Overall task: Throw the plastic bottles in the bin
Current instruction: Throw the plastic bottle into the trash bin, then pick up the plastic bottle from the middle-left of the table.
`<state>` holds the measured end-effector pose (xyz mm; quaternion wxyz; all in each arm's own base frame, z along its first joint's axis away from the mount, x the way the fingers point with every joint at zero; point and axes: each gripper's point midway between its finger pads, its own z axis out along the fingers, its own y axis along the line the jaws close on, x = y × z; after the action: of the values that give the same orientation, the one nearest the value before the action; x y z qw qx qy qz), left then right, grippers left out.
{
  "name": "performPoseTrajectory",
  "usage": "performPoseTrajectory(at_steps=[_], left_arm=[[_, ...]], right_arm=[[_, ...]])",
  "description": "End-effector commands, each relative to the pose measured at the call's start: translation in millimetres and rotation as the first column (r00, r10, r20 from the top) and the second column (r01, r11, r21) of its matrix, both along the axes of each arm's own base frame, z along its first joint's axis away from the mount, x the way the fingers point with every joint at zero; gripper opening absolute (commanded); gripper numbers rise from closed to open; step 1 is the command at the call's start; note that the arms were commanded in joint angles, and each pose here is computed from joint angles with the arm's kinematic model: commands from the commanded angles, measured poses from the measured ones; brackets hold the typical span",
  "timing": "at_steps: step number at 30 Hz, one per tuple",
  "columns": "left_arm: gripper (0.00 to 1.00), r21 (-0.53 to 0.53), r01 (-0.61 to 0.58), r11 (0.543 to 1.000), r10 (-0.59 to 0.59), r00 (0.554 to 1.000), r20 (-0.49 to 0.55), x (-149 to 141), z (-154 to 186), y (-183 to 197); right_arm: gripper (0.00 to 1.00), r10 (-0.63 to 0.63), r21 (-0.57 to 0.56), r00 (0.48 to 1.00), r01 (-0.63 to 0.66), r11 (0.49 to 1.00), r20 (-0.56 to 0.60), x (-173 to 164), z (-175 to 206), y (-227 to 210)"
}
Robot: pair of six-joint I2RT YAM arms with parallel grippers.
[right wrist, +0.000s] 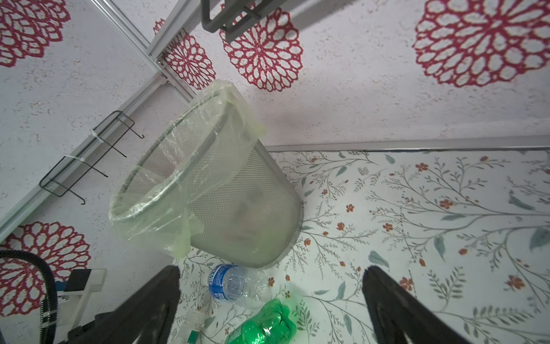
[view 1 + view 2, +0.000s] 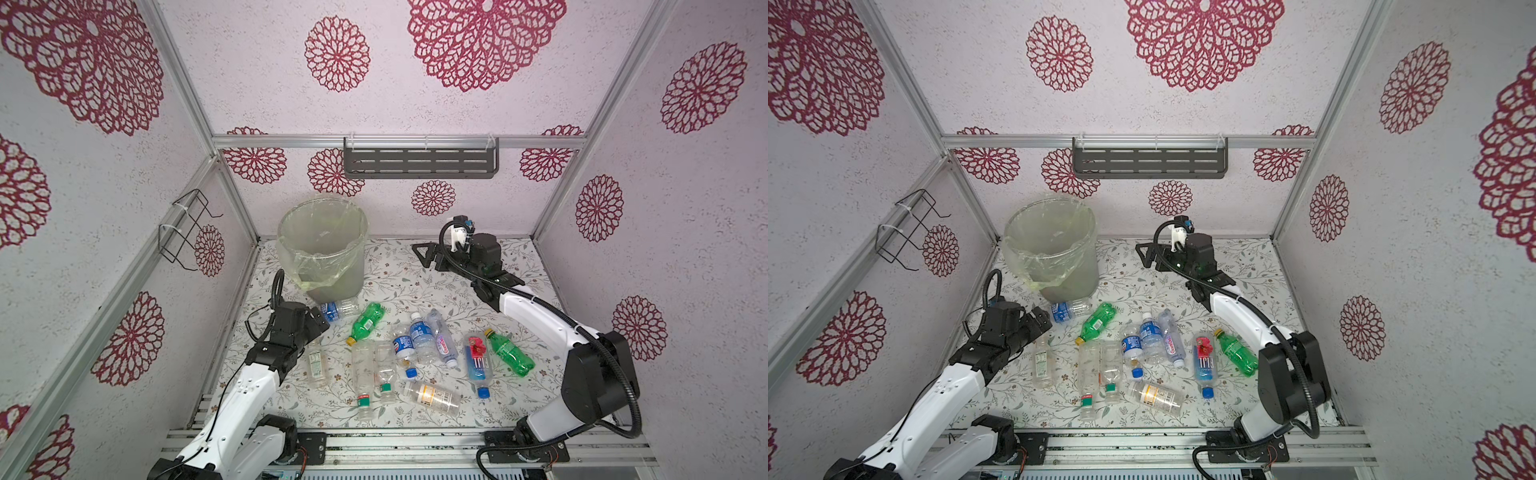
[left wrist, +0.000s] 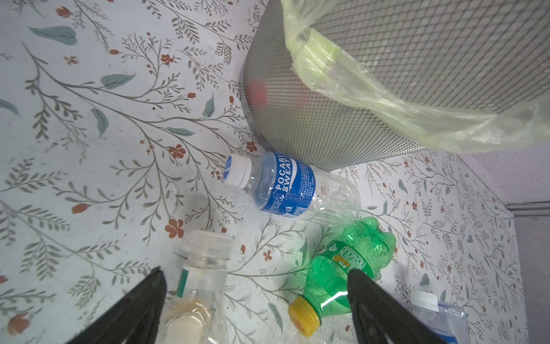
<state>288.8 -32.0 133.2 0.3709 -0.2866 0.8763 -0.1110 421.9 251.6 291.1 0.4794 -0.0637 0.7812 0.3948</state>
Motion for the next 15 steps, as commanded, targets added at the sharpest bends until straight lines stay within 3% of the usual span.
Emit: performPoseTrajectory(at_steps=[1, 15], left_arm=[[0.97, 0.028, -0.021, 0.999, 0.024, 0.996, -0.084, -18.5, -8.4, 6.3], [0.97, 0.036, 0.057, 0.998, -0.048, 0.976, -0.214, -30.3, -26.6, -11.9]], right_arm=[[0.99, -0.045, -0.023, 0.998, 0.046, 0.999, 0.05, -9.4, 17.9, -15.2], [0.99, -0.114, -0.136, 0.993, 0.109, 0.985, -0.032, -36.8, -35.9, -47.4]])
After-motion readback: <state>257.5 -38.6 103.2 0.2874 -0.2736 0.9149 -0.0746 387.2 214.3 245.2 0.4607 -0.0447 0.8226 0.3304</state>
